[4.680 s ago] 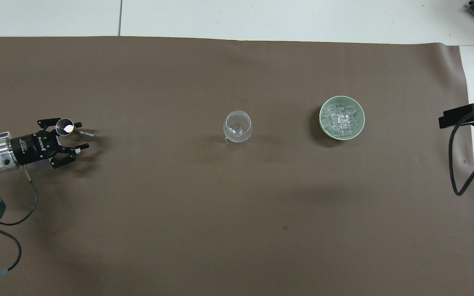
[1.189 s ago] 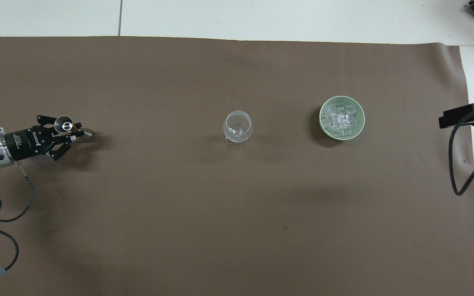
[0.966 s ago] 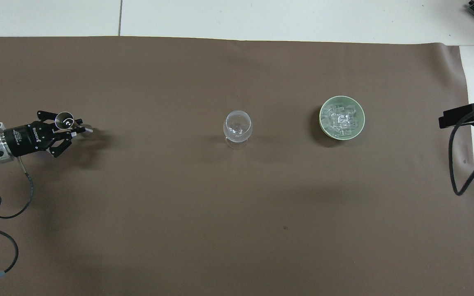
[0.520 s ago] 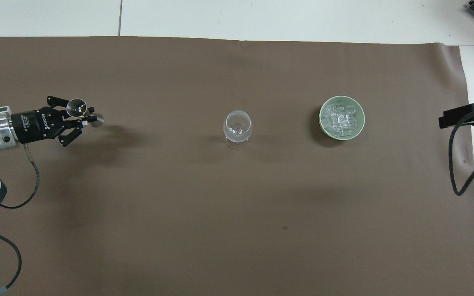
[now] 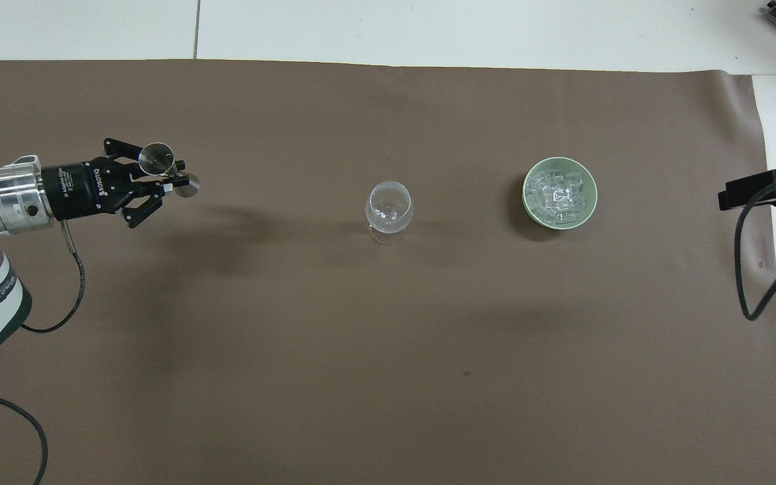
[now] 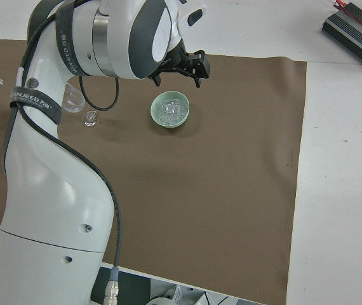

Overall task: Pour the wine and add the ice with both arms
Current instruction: 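Carry the silver utensil with the left gripper toward the clear cup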

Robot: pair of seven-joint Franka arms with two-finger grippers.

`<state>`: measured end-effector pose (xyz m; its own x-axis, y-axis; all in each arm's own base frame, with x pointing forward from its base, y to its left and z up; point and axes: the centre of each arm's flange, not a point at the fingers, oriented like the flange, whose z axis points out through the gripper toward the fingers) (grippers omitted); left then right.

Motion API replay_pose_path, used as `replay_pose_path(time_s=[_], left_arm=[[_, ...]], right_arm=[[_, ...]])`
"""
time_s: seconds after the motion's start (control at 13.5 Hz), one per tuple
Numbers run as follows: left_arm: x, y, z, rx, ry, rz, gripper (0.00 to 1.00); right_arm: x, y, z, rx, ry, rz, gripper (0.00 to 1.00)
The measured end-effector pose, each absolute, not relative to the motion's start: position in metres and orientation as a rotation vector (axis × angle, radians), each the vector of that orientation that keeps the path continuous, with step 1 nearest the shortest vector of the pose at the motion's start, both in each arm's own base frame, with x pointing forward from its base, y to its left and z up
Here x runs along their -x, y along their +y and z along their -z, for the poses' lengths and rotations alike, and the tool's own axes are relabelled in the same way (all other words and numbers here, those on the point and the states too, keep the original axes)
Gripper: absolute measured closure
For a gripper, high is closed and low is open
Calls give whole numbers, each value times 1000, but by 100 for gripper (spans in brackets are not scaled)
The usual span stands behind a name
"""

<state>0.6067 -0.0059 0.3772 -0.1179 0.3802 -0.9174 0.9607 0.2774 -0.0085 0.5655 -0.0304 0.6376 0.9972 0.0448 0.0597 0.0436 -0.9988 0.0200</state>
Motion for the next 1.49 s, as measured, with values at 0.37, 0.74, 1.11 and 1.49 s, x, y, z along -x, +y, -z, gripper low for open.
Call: replay_pose_path(time_s=[0.37, 0.74, 1.11, 1.49], left_arm=[[-602, -59, -401, -1271, 1675, 814, 78], [-591, -139, -415, -1300, 1708, 758, 78], [-582, -169, -414, -1254, 1727, 757, 78], [-572, -201, -418, -1265, 1722, 739, 78]], right_arm=[[-566, -30, -638, -3121, 69, -94, 0], [-566, -30, -638, -3121, 69, -94, 0], [-566, -30, -638, -3121, 69, -94, 0], [-566, -30, -638, -3121, 69, -94, 0]])
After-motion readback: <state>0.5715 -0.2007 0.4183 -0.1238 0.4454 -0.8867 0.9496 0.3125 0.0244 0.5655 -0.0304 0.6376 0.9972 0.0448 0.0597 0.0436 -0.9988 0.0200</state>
